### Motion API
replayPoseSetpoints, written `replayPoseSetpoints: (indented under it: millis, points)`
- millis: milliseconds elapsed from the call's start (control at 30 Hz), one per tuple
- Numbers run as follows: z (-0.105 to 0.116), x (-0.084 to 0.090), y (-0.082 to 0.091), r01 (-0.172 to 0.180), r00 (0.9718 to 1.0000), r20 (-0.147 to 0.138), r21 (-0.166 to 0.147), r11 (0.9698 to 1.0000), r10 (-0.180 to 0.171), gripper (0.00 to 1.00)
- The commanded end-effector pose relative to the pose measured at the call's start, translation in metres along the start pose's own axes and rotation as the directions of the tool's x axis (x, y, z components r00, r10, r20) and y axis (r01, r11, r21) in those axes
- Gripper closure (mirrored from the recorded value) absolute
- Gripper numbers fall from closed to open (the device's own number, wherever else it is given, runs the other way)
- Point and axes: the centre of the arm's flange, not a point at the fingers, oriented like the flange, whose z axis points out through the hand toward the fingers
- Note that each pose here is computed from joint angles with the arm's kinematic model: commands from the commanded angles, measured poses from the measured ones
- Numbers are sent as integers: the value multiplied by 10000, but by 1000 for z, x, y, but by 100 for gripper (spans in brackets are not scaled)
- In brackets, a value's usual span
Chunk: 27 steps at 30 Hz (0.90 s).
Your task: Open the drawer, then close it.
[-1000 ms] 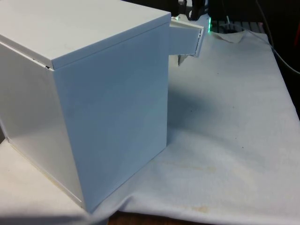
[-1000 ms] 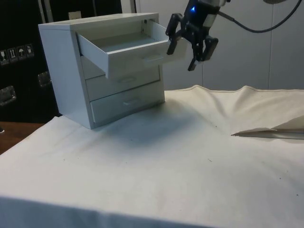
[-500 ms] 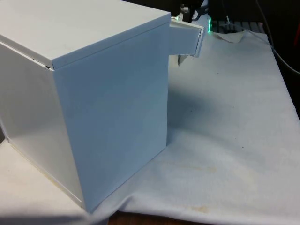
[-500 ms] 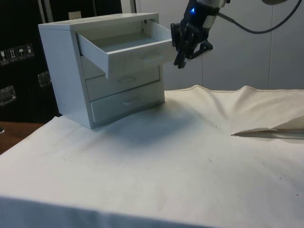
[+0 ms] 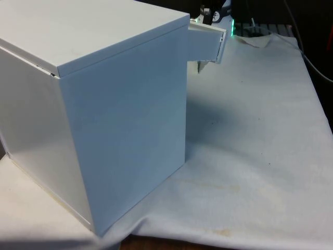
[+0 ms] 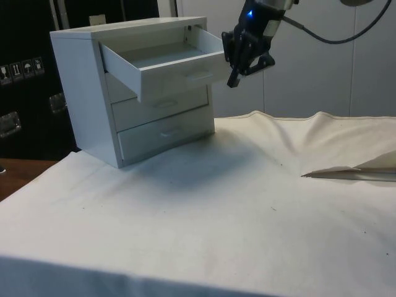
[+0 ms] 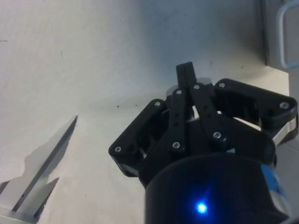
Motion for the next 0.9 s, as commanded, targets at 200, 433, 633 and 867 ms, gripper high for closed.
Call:
replayPoseSetpoints:
  millis: [200,433,633,867]
  points:
    - [-2,2,3,129,9998,119,-167,9998,-127,100]
    - [-3,3,9,338,9991,281,-416,9986,-326,100]
    - [-1,4,13,574,9972,503,-518,9970,-548,100]
    - [1,6,18,806,9938,818,-561,9952,-759,100]
